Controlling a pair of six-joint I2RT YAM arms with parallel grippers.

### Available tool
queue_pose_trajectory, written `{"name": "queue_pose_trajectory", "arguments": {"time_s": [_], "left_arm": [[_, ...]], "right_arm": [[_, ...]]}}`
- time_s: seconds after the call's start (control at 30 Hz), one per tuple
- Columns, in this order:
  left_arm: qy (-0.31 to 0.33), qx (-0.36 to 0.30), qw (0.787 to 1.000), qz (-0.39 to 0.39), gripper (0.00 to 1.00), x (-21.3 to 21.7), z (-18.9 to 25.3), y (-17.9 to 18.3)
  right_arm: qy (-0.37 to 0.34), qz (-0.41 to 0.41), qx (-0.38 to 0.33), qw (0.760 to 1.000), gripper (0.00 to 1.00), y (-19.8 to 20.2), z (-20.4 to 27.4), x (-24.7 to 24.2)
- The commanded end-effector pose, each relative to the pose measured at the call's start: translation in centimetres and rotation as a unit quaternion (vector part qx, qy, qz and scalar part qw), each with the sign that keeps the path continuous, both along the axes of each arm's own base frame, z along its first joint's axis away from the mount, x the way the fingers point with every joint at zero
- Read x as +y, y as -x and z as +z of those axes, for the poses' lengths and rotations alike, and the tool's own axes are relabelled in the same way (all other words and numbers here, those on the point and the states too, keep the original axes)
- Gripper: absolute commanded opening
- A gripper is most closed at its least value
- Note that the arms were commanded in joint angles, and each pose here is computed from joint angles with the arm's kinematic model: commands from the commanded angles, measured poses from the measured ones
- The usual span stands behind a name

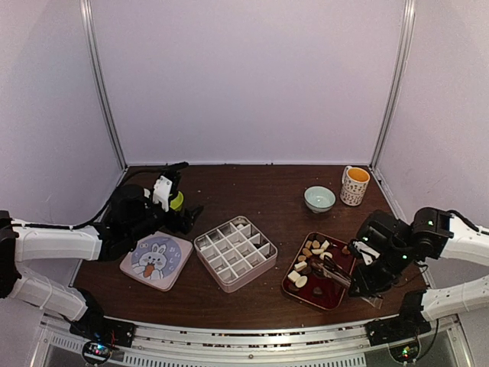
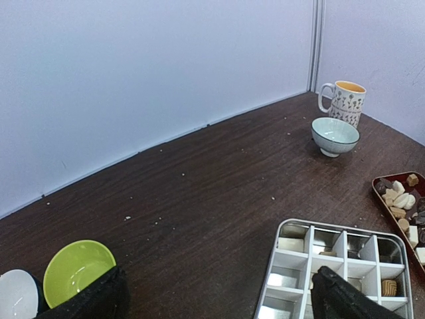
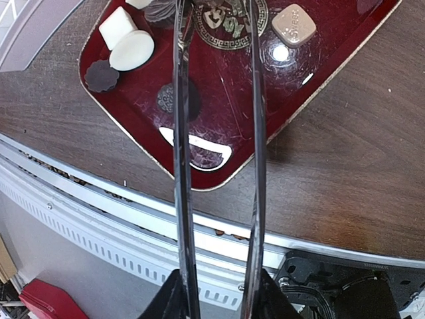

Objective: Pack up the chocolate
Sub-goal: Pick up the fake chocolate from the plate.

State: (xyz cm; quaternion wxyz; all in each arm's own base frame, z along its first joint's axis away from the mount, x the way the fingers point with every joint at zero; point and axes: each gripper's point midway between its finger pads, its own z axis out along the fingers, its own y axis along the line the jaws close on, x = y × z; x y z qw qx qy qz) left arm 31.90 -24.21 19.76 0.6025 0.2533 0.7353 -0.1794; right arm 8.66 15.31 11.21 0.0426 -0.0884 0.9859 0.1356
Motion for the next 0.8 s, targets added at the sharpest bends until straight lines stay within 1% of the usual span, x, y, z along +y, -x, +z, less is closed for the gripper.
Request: {"name": "queue_pose_trajectory", "arguments": {"time_s": [0.0,0.1,0.3,0.53,0.67,0.77], "left_arm": [[0.012,-0.025,1.0,-0.007,0.98,-0.6,1.9,-0.3],[0.011,-0.023,1.0,-0.009,0.97,-0.7,1.8,-0.3],[0.011,-0.022,1.0,-0.009,0.98,-0.8,1.8,-0.3],[0.01,-0.02,1.0,-0.011,0.98,-0.8,1.7,-0.4],[0.009,-0.019,1.0,-0.011,0.98,-0.9,1.6,-0.4],[0.009,-0.019,1.0,-0.011,0.98,-0.9,1.6,-0.4]], "right_arm": [[-0.006,0.011,-0.025,1.0,0.31,-1.1,0.9,0.8],[-0.006,0.015,-0.025,1.0,0.29,-1.3,0.8,1.1],[-0.006,0.017,-0.032,0.999,0.23,-1.7,1.3,1.3],[-0.007,0.005,-0.064,0.998,0.21,-2.6,3.3,1.0],[-0.032,-0.001,-0.101,0.994,0.21,-3.5,5.8,1.4],[-0.057,0.002,-0.109,0.992,0.21,-3.8,6.8,2.4]]}}
